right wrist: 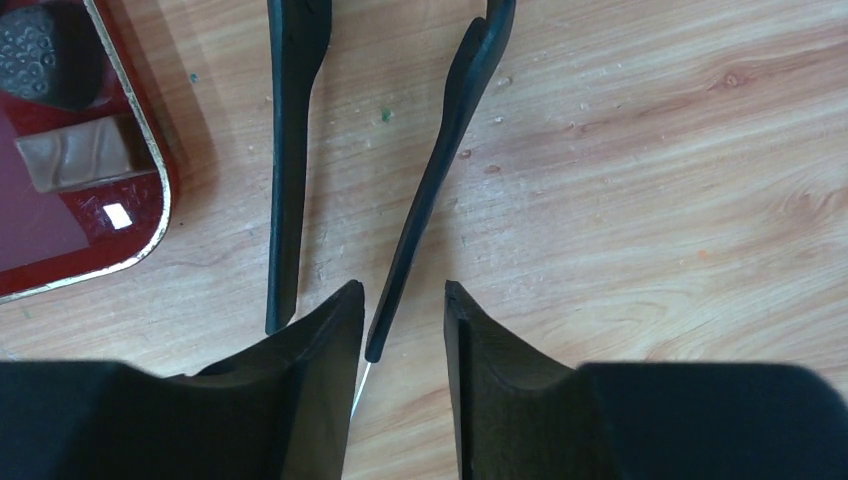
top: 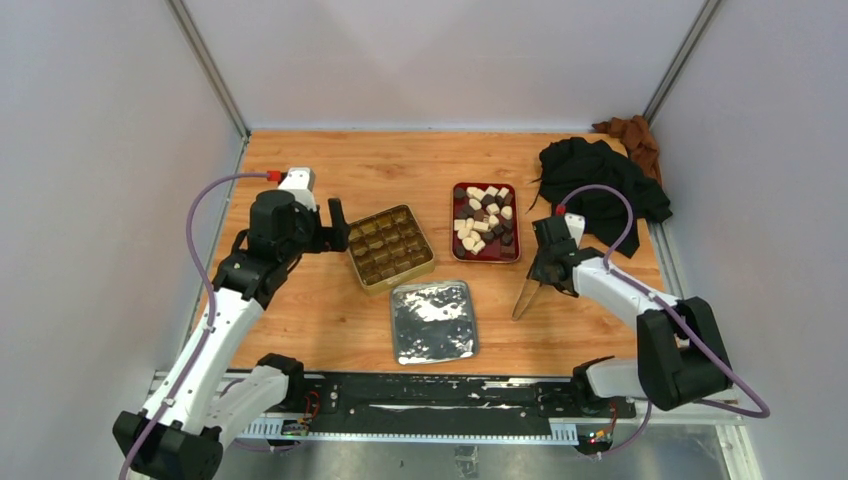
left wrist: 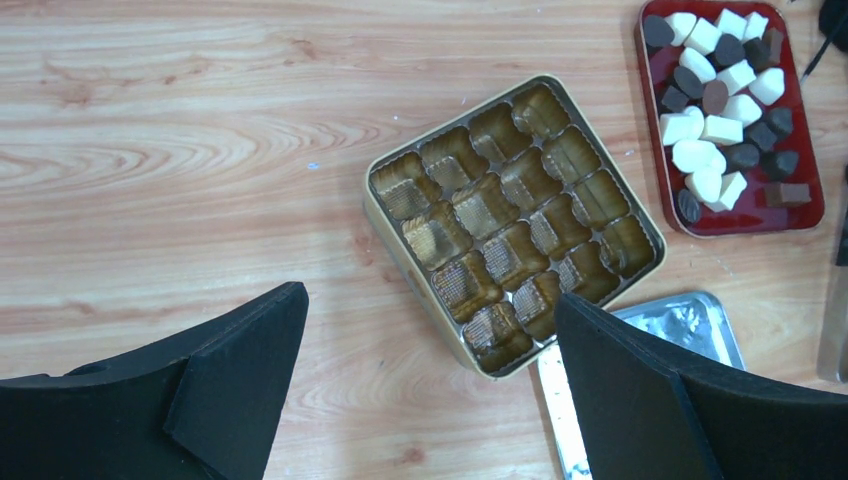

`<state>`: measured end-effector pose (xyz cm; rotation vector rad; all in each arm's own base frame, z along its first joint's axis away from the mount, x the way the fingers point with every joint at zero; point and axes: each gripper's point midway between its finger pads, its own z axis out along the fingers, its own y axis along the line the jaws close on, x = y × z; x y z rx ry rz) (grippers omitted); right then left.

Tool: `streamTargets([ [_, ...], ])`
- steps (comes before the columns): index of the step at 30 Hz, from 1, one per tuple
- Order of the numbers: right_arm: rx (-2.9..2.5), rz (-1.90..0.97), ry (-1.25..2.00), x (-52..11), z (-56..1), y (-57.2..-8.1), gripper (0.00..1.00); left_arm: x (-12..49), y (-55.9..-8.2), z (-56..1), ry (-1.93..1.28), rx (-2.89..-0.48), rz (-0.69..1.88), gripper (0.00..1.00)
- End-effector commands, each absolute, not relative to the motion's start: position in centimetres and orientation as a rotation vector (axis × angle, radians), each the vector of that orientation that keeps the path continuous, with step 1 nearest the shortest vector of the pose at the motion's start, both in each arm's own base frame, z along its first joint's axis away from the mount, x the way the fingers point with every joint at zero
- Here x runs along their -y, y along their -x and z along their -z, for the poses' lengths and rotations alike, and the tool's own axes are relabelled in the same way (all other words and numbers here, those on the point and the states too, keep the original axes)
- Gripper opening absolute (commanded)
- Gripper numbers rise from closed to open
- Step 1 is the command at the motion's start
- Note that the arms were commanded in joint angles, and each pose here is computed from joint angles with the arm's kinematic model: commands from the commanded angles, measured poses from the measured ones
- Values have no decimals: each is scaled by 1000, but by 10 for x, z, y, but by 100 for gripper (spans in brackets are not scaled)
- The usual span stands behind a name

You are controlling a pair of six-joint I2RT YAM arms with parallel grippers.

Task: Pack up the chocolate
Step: Pick up the clamp from the center of the board.

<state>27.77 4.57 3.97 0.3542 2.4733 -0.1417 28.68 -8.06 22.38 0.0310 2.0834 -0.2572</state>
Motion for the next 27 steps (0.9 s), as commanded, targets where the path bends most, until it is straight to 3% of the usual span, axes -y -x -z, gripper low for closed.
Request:
streamTargets([
  [1,-2488,158,-408,-42,-41,-279,38,80,-281,-221,-91,-2084,209,100],
  [10,-2548,153,-412,-47,-26,-278,24,101,-274,-220,-183,-2074,290,100],
  [16,-2570,141,-391,-49,-26,-274,1,116,-270,-222,-211,-2065,393,100],
  [27,-2516,96,-208,-54,-70,-264,0,156,-263,-224,-180,-2068,692,100],
])
